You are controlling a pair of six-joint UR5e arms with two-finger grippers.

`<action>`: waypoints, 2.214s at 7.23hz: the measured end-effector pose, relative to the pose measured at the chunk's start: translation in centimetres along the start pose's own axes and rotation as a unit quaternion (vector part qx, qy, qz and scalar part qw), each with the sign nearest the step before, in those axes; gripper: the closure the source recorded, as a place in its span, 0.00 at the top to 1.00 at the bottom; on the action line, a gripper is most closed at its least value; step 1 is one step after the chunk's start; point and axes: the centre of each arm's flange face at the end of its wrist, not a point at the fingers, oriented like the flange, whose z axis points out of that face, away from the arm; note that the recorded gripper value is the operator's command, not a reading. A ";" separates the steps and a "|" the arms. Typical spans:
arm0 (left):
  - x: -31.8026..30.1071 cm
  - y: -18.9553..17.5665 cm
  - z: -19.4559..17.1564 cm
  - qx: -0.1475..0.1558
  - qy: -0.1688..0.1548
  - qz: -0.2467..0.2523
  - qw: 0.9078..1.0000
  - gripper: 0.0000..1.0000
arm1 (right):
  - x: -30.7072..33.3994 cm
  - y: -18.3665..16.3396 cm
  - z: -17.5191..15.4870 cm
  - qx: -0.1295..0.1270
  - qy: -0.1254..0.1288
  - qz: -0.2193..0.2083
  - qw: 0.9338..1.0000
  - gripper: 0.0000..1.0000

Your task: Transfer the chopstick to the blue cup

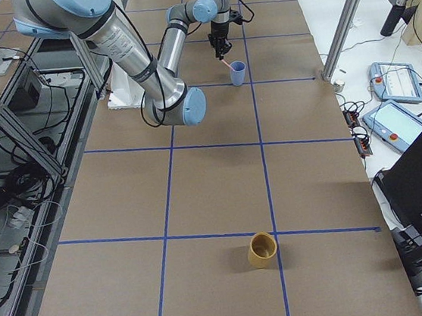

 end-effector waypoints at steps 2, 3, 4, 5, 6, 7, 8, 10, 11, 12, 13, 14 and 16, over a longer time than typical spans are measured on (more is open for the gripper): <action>0.0 0.0 -0.1 0.001 0.000 0.000 1.000 0.98 | 0.2 -0.3 -0.1 0.006 -0.002 0.025 1.000 0.99; 0.0 0.0 -0.3 0.002 0.001 0.001 1.000 0.98 | 0.8 -0.3 -0.9 0.014 -0.003 0.036 0.999 0.99; -0.1 -0.1 -0.5 0.004 0.001 0.004 1.000 0.98 | 2.4 -0.2 -2.7 0.025 -0.006 0.053 0.998 0.99; -0.4 0.0 -0.6 0.005 0.001 0.011 1.000 0.98 | 5.6 0.1 -5.3 0.034 -0.012 0.085 0.996 0.99; -1.0 0.2 -0.6 0.005 -0.001 0.017 1.000 0.98 | 10.5 1.4 -8.1 0.040 -0.020 0.126 0.991 1.00; -1.4 0.5 -0.6 0.006 -0.002 0.019 1.000 0.98 | 16.5 4.1 -10.2 0.047 -0.019 0.170 0.984 1.00; -1.7 0.5 -0.9 0.009 -0.002 0.017 1.000 0.98 | 23.1 7.8 -11.3 0.049 -0.012 0.217 0.975 1.00; -4.8 0.3 -2.3 0.021 -0.006 0.000 1.000 0.98 | 34.9 17.3 -10.6 0.034 0.009 0.290 0.957 1.00; -7.8 0.3 -3.1 0.026 -0.011 0.006 1.000 0.98 | 41.6 21.8 -10.3 0.022 0.021 0.296 0.955 1.00; -11.1 0.8 -3.3 0.026 -0.018 0.024 0.999 0.98 | 48.2 26.1 -9.4 0.003 0.024 0.287 0.958 1.00; -14.6 1.7 -3.2 0.023 -0.025 0.038 0.999 0.98 | 53.0 29.8 -7.9 -0.019 0.023 0.276 0.961 1.00; -18.6 3.1 -3.2 0.026 -0.030 0.054 0.998 0.98 | 56.1 32.7 -7.0 -0.036 0.028 0.273 0.961 1.00; -24.5 5.7 -2.4 0.033 -0.037 0.092 0.995 0.98 | 58.6 36.2 -6.1 -0.052 0.049 0.281 0.957 1.00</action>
